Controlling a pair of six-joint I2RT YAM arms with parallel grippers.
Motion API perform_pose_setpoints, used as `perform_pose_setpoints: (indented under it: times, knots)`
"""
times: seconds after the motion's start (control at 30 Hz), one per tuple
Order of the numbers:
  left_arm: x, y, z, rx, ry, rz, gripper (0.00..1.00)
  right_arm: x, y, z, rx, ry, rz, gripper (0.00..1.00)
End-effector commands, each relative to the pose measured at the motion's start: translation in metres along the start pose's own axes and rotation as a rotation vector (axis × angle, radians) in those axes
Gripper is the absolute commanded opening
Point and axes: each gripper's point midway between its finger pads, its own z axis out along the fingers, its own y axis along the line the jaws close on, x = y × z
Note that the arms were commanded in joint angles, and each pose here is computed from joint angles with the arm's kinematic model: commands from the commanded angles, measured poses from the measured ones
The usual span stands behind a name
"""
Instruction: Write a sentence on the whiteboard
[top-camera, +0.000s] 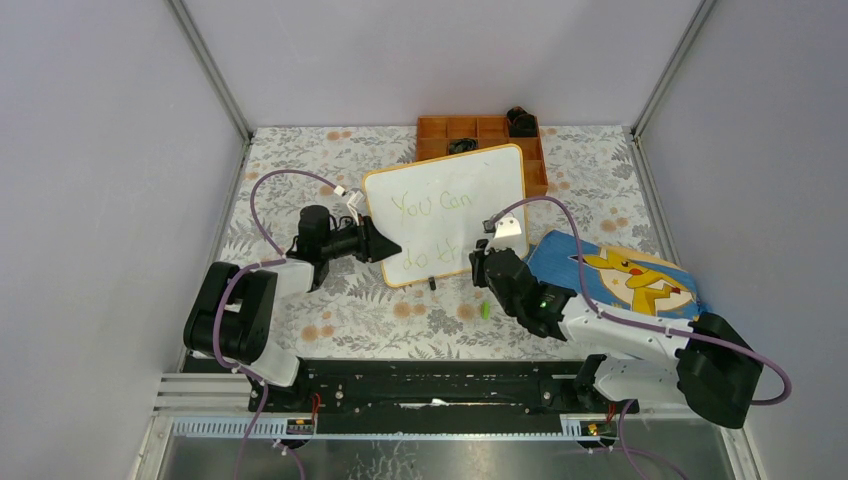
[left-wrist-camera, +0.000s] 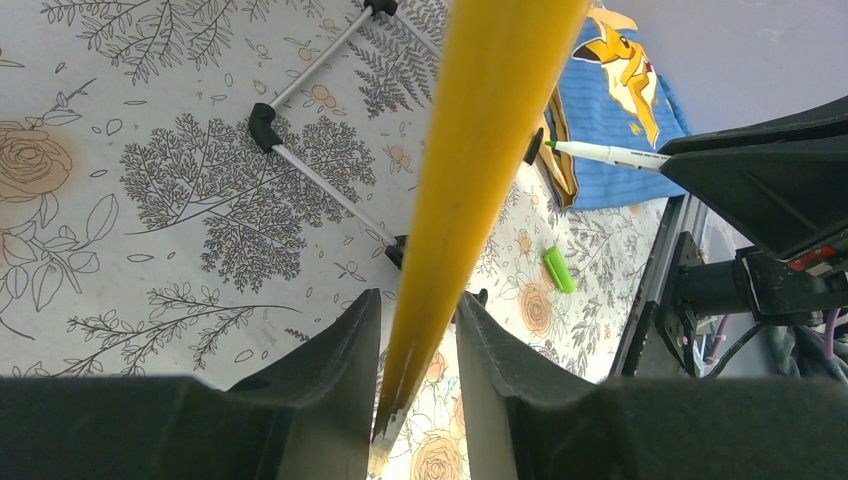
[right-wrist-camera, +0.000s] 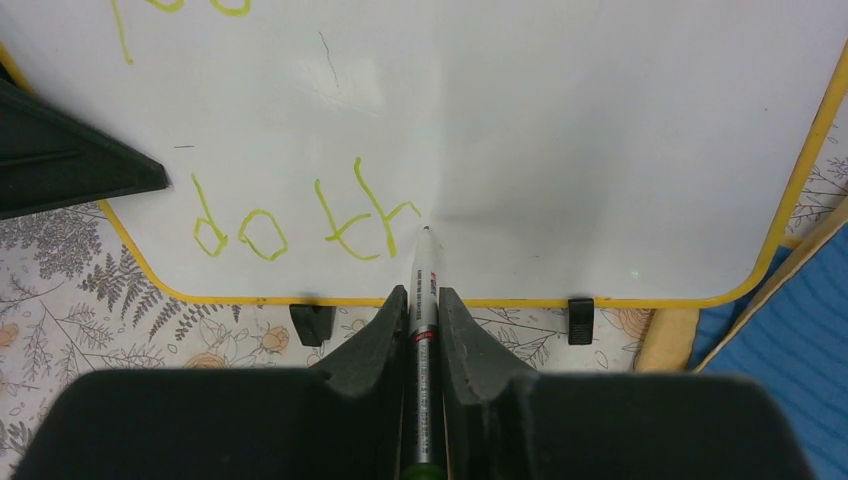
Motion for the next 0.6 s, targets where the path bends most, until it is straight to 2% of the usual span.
perform_pose_setpoints:
  times: [0.0,0.57]
  knots:
    - [-0.0121,-0.0033,0.0015,-0.003,-0.021,0.053,0.40,-0.0307,0.0159,0.0044,-0.036,-0.074,0.070,0.00]
    - [-0.0108,-0.0034,0.0019,-0.004,-0.015,0.057,0.40,-0.0264,0.0177,0.0119,-0.028,-0.065,0.060,0.00]
